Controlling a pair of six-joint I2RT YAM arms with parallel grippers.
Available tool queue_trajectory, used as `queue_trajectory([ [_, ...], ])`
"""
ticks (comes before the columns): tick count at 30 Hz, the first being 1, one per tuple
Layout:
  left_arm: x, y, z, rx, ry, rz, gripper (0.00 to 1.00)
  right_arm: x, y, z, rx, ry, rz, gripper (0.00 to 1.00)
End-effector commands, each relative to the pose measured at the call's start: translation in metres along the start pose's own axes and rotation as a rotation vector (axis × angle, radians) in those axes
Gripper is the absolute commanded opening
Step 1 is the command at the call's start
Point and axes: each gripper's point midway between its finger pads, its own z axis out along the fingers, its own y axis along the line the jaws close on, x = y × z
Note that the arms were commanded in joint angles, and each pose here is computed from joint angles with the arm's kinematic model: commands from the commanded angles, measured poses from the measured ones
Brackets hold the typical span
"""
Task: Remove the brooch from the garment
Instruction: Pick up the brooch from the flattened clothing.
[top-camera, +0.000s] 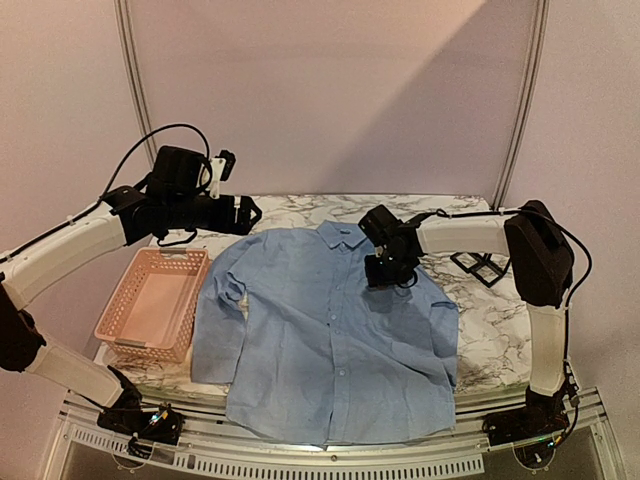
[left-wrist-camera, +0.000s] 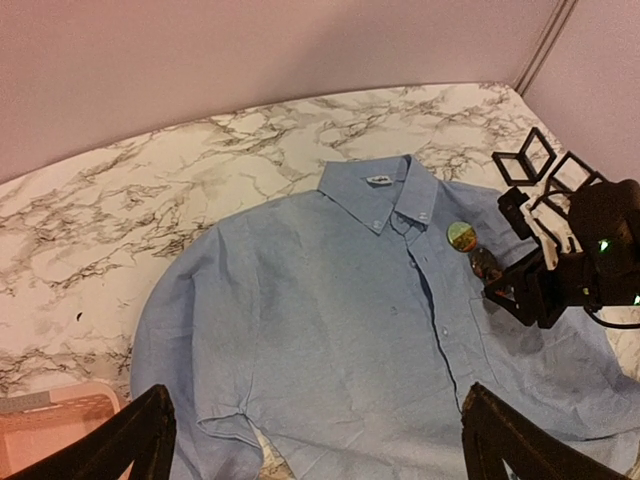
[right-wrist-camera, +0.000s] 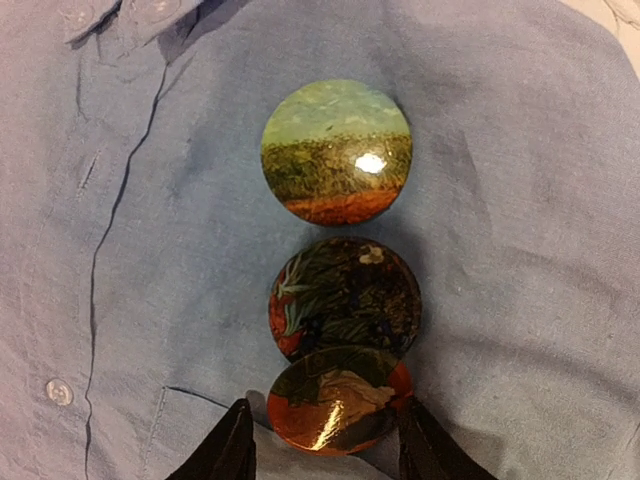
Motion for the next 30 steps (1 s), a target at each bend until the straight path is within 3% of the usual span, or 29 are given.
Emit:
queue_trajectory([
  [1, 0.005, -0.003, -0.002, 0.011, 0.007, 0.014, 1.00, -0.001, -0.010, 0.008, 0.041, 0.003, 0.030, 0.48],
  [17, 0.006, -0.004, -0.001, 0.020, 0.011, 0.012, 1.00, 0.003, -0.008, 0.014, 0.010, 0.028, 0.044, 0.48],
  [23, 0.007, -0.004, -0.001, 0.021, 0.013, 0.011, 1.00, 0.007, -0.006, 0.017, -0.003, 0.042, 0.037, 0.40],
  [30, 0.010, -0.009, 0.002, 0.041, 0.023, 0.011, 1.00, 0.009, 0.003, 0.010, -0.077, 0.033, 0.027, 0.37],
])
